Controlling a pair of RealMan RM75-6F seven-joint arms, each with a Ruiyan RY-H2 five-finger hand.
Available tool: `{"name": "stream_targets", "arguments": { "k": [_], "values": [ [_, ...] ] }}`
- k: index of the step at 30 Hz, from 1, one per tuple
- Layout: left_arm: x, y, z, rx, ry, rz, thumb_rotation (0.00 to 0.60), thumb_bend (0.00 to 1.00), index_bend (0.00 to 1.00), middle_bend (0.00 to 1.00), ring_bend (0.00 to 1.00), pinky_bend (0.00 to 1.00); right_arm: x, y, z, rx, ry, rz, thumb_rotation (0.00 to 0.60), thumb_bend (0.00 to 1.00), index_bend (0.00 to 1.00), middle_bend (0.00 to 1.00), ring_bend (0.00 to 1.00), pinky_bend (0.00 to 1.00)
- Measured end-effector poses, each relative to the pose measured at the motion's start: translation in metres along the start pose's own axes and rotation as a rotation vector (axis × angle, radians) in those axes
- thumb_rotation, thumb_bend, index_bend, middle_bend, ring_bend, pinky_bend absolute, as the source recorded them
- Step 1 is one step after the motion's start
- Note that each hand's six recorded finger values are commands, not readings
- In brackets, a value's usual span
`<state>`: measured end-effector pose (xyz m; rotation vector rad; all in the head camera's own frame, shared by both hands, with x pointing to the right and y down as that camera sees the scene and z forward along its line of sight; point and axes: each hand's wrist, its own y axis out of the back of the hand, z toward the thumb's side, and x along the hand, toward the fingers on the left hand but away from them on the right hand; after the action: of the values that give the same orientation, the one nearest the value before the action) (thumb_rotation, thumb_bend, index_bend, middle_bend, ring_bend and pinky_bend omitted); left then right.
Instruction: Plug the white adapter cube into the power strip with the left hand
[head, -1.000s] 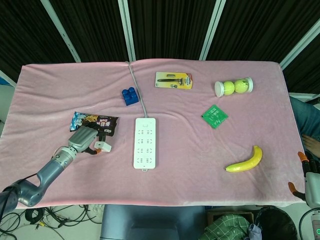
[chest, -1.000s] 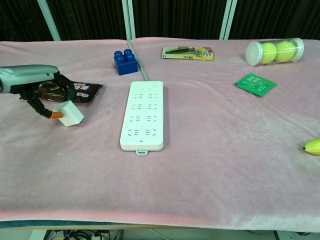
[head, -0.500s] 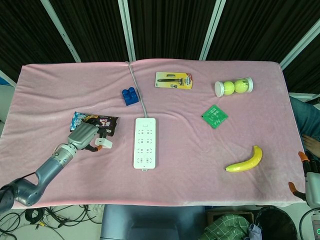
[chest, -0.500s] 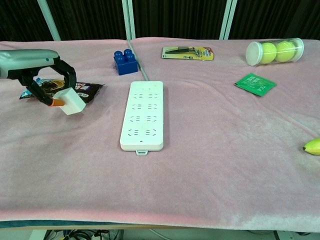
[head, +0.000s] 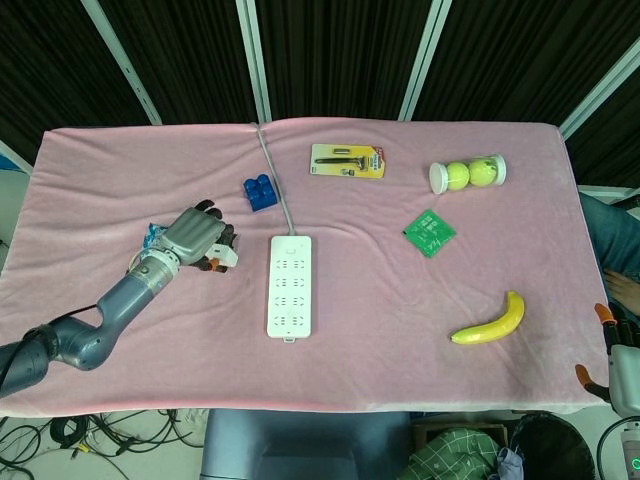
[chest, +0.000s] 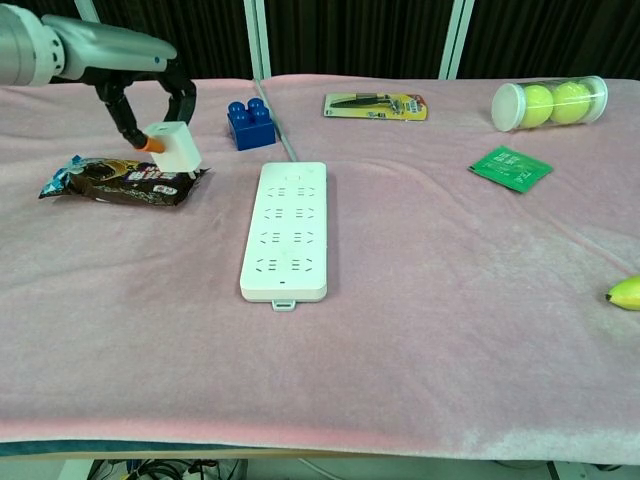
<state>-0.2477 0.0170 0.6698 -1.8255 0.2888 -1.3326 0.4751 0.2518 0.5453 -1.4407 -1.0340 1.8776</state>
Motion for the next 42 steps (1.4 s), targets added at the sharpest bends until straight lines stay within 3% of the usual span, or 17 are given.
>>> {"name": "stream_targets", "arguments": {
  "k": [7,11,15,21,42],
  "values": [
    [0.037,0.034,0.033,-0.041,0.027,-0.012,0.6,0.45,0.6,0.6,0.22,0.13,-0.001,0.0,-0.001,-0.003,-0.003,0.0,0.6,0.2,0.0,0.04,0.13,0.19],
    [0.054,0.043,0.057,-0.047,0.032,-0.029,0.6,0.45,0.61,0.61,0.25,0.2,-0.001,0.0,-0.001,-0.002,-0.003,0.0,0.6,0.19,0.0,0.04,0.13,0.19],
    [0.065,0.037,0.083,-0.014,0.029,-0.053,0.6,0.47,0.61,0.62,0.26,0.22,-0.001,0.0,-0.002,-0.001,-0.004,0.0,0.6,0.19,0.0,0.04,0.13,0.19],
    [0.073,0.031,0.095,0.032,0.064,-0.072,0.6,0.47,0.61,0.62,0.26,0.22,-0.001,0.001,-0.002,0.0,-0.004,-0.001,0.6,0.19,0.0,0.04,0.13,0.19],
    [0.073,0.029,0.106,0.065,0.089,-0.093,0.6,0.47,0.63,0.62,0.26,0.22,-0.001,0.001,-0.001,0.0,0.0,-0.002,0.6,0.2,0.0,0.04,0.13,0.19]
  ]
}}
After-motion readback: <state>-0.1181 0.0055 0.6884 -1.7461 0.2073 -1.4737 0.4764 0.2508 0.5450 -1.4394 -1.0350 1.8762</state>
